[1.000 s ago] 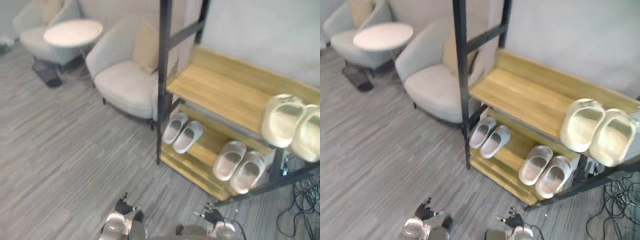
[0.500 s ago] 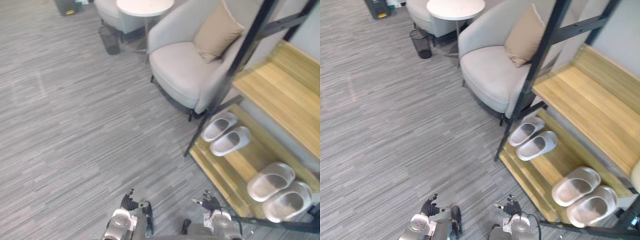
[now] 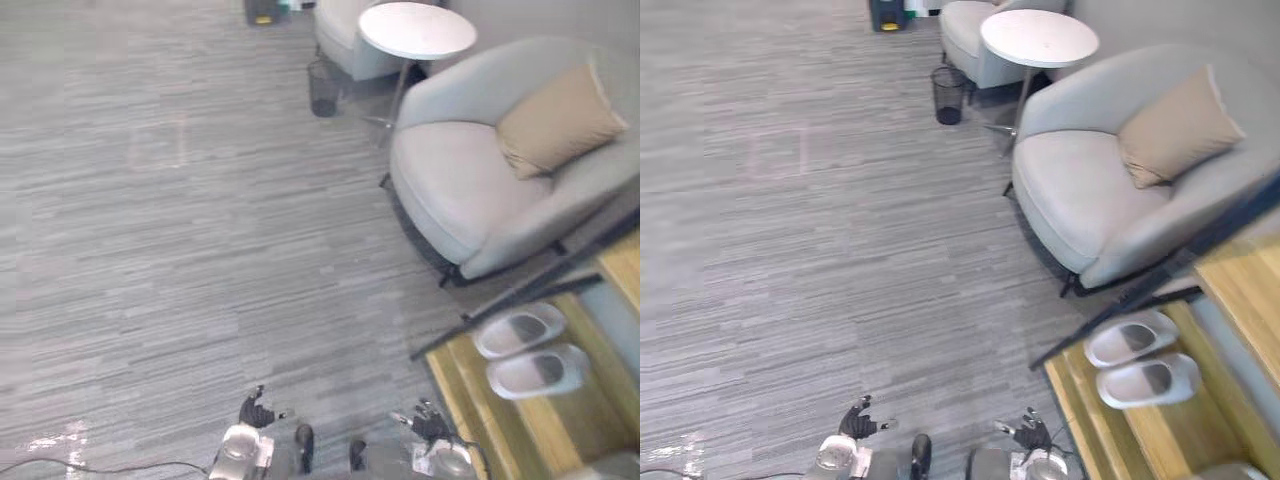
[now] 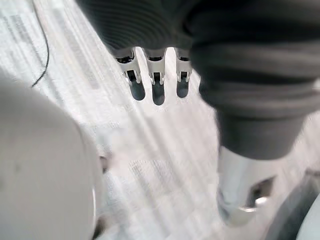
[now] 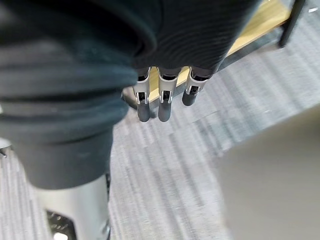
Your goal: Organize the slippers on the shoe rack
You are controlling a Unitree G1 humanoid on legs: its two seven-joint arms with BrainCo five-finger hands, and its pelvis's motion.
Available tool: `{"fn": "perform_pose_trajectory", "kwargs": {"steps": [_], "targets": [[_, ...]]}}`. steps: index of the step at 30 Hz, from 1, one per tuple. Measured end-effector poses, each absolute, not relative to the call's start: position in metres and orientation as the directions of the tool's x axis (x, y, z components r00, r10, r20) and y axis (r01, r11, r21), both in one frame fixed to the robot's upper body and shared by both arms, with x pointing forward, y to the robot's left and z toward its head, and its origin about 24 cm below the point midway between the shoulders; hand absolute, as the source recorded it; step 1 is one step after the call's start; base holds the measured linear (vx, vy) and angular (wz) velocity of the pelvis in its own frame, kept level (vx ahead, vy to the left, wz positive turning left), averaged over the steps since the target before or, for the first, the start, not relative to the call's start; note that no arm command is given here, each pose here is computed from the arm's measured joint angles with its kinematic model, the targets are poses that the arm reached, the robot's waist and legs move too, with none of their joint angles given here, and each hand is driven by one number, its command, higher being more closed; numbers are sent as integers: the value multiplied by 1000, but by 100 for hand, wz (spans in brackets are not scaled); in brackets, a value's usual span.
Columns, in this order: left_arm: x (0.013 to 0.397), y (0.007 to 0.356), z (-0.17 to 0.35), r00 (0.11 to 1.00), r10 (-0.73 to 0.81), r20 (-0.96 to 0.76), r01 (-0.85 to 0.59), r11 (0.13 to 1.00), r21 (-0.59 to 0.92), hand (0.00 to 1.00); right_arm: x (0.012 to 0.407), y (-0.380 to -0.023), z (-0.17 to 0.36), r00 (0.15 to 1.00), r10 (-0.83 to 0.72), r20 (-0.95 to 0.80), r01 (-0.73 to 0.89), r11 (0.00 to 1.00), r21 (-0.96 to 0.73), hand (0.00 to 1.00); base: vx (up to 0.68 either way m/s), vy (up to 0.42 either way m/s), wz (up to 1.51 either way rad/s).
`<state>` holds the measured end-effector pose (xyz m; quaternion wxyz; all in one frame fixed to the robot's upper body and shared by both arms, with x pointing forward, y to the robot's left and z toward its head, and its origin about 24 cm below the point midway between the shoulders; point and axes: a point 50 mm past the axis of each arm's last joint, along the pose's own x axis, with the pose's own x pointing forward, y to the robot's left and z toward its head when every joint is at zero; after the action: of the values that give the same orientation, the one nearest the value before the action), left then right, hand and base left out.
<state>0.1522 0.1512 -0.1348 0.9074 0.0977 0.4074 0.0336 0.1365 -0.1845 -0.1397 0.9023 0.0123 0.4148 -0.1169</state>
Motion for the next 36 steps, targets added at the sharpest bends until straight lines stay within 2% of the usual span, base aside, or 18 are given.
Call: {"fn": "perform_pose_trajectory", "kwargs": {"steps": [6, 12, 17, 20, 28, 32, 36], "targets": [[159, 152, -130, 686, 148, -713, -13, 982, 191, 0, 154, -171, -132, 674, -173, -718, 219, 975, -29, 0, 325, 77, 37], [173, 169, -125, 713, 177, -679, 13, 964, 264, 0, 163, -169, -134, 666, -162, -728, 199, 979, -37, 0, 444, 225, 42], [149, 177, -138, 639, 198, -744, 42, 956, 290, 0, 150, -168, -141, 629, -154, -762, 198, 980, -35, 0, 487, 226, 26], [144, 174, -141, 626, 189, -757, 55, 957, 285, 0, 153, -176, -138, 648, -167, -743, 190, 980, -55, 0, 543, 109, 34], [146, 166, -142, 620, 180, -764, 30, 967, 253, 0, 152, -187, -136, 648, -193, -736, 200, 977, -80, 0, 555, -156, 80], [136, 158, -145, 594, 195, -780, -59, 978, 200, 0, 152, -188, -135, 651, -193, -734, 199, 977, -81, 0, 603, -186, 36], [145, 162, -137, 637, 212, -742, -93, 976, 199, 0, 147, -177, -137, 647, -171, -743, 187, 980, -62, 0, 552, -55, 1]]}}
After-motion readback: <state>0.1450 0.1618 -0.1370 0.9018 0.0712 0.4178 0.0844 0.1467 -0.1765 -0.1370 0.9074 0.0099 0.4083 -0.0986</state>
